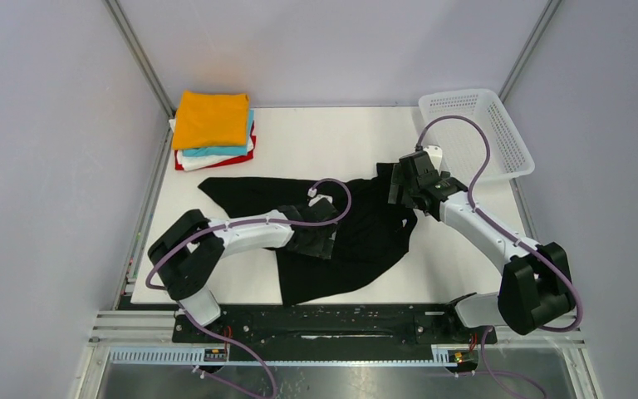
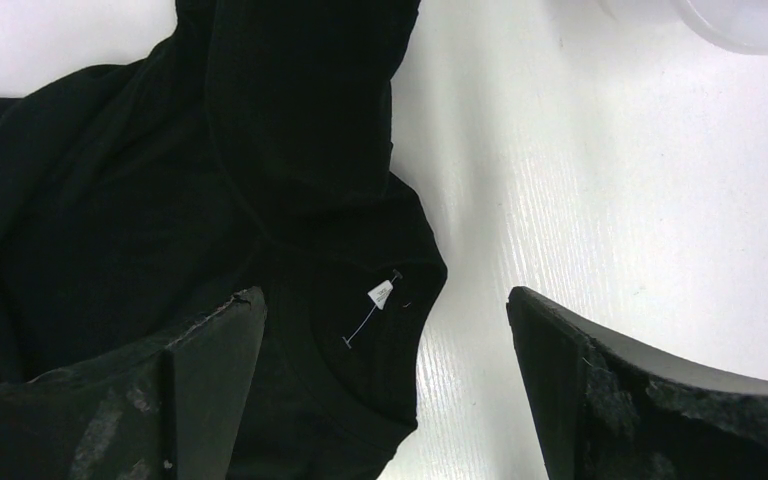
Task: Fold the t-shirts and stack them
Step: Flatten out the tshirt, then grab the side of the flattened tshirt closest away from the robot with both arms
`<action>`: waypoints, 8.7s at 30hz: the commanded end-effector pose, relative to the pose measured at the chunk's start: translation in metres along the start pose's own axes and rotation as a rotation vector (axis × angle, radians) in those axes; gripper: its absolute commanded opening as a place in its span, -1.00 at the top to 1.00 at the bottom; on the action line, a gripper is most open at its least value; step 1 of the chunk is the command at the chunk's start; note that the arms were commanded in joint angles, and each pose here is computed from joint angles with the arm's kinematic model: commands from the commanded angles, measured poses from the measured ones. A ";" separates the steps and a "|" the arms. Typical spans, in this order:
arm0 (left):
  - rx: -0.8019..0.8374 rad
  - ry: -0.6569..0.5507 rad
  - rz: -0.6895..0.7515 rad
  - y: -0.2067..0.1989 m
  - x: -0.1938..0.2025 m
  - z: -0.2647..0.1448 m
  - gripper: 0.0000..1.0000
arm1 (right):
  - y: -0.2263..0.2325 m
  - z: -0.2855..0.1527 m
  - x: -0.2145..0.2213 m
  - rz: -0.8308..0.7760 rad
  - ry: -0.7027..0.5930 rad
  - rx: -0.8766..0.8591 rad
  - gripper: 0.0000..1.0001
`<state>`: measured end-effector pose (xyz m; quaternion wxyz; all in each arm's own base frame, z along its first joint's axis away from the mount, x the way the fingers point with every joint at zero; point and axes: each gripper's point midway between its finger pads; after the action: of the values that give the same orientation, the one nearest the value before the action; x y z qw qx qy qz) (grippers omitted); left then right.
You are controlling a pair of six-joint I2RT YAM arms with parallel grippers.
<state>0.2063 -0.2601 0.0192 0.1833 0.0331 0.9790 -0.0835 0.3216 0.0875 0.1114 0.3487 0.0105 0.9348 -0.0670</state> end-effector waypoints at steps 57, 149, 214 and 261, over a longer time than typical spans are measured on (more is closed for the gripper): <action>0.017 -1.354 -0.628 0.174 -0.188 -0.430 1.00 | -0.037 -0.140 -0.193 -0.028 -0.536 -0.158 1.00; 0.015 -0.235 -0.625 0.147 -0.234 0.058 -0.98 | 0.082 0.105 0.009 0.122 0.349 -0.314 -0.99; -0.465 -0.312 -1.242 0.251 0.031 -0.044 -0.55 | 0.049 -0.020 -0.059 0.216 -0.131 -0.492 -0.99; -0.323 -0.499 -1.123 0.263 -0.018 -0.069 1.00 | 0.062 -0.087 0.239 -0.348 0.566 -0.377 -0.42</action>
<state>0.2206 0.0139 0.0435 0.3342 -0.5413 0.7715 -0.0077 0.0819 0.1385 0.0219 0.0453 -0.2142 0.9751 0.0346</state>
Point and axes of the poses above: each gripper's point midway between its finger pads, its own z axis out along the fingers, its own y axis along the line the jaws close on, x = y × z, and after that the axes turned 10 degrees about -z, right-handed
